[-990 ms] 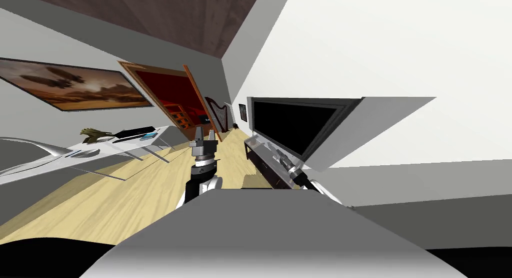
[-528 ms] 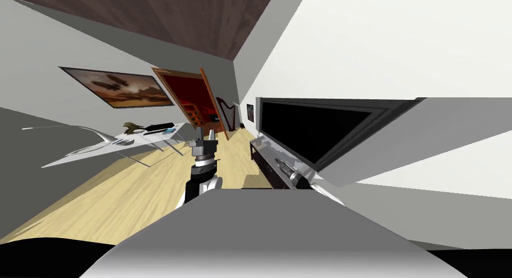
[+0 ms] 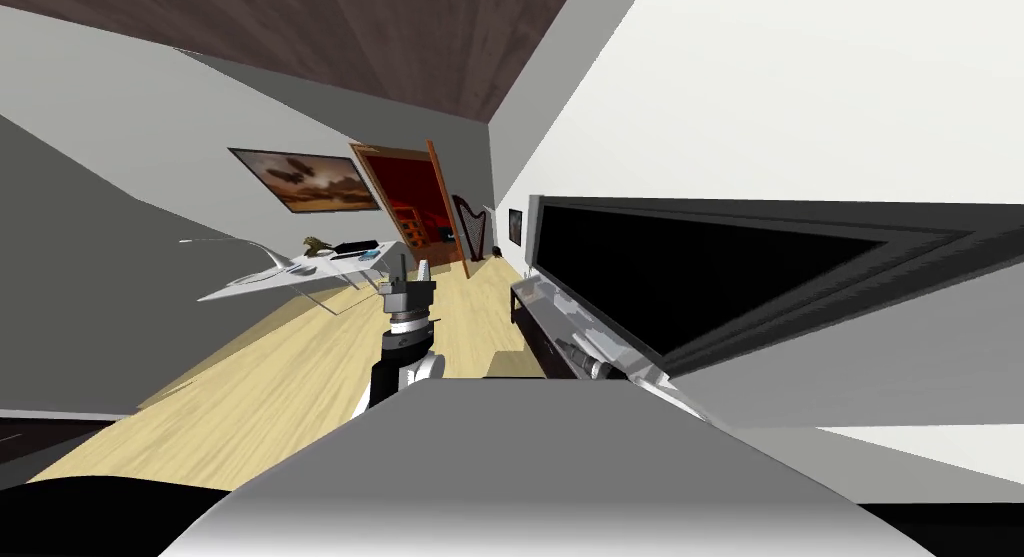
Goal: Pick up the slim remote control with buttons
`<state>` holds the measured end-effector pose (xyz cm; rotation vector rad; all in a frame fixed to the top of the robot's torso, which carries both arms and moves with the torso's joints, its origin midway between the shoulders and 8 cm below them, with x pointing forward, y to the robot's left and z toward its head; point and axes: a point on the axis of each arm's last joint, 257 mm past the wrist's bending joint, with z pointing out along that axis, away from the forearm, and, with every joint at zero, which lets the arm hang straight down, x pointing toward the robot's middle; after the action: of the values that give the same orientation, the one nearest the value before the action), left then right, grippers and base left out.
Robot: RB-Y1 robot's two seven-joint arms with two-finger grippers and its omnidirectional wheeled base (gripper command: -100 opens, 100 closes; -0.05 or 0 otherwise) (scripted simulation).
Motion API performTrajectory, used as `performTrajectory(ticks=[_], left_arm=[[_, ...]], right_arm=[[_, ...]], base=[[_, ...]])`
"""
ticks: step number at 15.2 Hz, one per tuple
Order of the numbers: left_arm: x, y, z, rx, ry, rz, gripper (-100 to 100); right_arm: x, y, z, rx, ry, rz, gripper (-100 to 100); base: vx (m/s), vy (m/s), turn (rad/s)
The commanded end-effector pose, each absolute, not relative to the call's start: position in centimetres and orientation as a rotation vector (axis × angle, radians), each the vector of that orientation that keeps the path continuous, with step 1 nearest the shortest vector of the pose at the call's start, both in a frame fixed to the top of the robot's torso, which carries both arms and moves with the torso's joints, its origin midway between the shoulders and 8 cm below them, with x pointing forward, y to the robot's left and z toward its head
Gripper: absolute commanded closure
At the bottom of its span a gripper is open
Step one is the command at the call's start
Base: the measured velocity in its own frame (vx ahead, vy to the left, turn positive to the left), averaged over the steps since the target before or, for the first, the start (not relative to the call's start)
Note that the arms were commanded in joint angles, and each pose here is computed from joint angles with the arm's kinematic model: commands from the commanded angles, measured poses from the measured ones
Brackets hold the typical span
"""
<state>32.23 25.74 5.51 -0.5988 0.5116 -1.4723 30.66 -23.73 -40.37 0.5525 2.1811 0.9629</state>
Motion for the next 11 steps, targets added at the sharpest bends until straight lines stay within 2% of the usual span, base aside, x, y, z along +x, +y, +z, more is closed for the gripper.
performTrajectory(ticks=[1,8,11], left_arm=[[32.2,25.7,5.5,-0.599,0.512,-1.472,0],[32.2,25.7,5.5,-0.599,0.512,-1.472,0],[32.2,25.7,5.5,-0.599,0.512,-1.472,0]], right_arm=[[28.9,-26.2,-43.1,0.525,2.279,0.865,-100],[22.3,-33.1,-48.5,0.435,2.522,0.623,-100],[20.3,-35.4,-49.7,0.408,2.586,0.545,-100]], base=[[0.122,0.033,0.253],[0.101,-0.004,0.247],[0.053,0.006,0.125]])
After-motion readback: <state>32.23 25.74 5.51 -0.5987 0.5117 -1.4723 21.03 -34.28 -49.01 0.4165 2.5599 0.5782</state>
